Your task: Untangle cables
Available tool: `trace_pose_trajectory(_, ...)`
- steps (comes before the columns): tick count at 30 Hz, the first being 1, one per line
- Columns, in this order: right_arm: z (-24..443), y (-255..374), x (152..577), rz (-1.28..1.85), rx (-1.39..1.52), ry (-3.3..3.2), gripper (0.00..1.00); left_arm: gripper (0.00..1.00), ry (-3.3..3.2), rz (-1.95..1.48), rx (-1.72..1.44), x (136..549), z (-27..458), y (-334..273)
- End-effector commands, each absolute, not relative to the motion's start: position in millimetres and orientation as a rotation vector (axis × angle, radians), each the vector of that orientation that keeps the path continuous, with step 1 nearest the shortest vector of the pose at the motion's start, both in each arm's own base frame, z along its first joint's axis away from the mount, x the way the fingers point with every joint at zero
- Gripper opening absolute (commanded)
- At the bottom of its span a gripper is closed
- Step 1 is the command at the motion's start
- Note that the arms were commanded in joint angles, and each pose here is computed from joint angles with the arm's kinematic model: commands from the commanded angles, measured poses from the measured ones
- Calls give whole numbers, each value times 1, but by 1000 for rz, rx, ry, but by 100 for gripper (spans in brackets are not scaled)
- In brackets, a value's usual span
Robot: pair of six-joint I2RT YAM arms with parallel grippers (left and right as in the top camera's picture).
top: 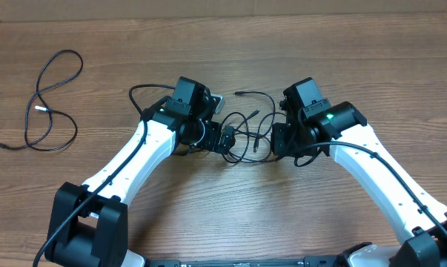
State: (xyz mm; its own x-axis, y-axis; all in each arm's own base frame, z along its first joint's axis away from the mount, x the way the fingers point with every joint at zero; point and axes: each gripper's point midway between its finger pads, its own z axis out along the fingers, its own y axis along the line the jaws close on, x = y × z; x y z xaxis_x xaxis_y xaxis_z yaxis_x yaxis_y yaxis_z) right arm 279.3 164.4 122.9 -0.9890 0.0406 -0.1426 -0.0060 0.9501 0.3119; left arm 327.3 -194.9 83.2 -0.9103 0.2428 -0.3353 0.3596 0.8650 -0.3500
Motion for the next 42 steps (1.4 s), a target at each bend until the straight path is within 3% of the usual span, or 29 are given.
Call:
trace_pose_trajectory(1, 124, 166, 283, 490, 25, 2939, 18, 98, 2757, -574, 380, 336, 83, -193)
trace_pose_trajectory(5, 125, 168, 287, 499, 22, 2919, 19, 81, 2746, -607, 336, 337, 86, -203)
trace_pose_trajectory(14, 126, 169, 290, 505, 19, 2906, 24, 77, 2723, -423, 271, 346, 83, -198)
trace_pose_trajectory(16, 126, 169, 290, 505, 19, 2906, 34, 76, 2720, -385, 222, 350, 82, -194)
trace_pose_trajectory(19, 126, 169, 290, 504, 19, 2906, 41, 76, 2706, -374, 207, 354, 83, -193)
trace_pose_trajectory(21, 126, 169, 290, 505, 19, 2905, 51, 75, 2704, -375, 207, 356, 80, -194)
trace_pose_trajectory(23, 127, 170, 291, 506, 18, 2902, 55, 68, 2723, -368, 207, 357, 70, -195)
trace_pose_trajectory(26, 127, 170, 291, 506, 18, 2902, 59, 64, 2760, -356, 209, 356, 53, -195)
trace_pose_trajectory(30, 128, 171, 294, 512, 16, 2888, 86, 41, 2806, -263, 187, 359, 27, -185)
trace_pose_trajectory(31, 128, 171, 294, 512, 16, 2888, 100, 41, 2812, -250, 180, 360, 23, -182)
trace_pose_trajectory(34, 127, 168, 295, 486, 21, 2884, 100, 46, 2824, -244, 131, 362, 21, -173)
trace_pose_trajectory(42, 123, 143, 307, 288, 78, 2849, 100, 80, 2870, -214, -45, 365, 17, -139)
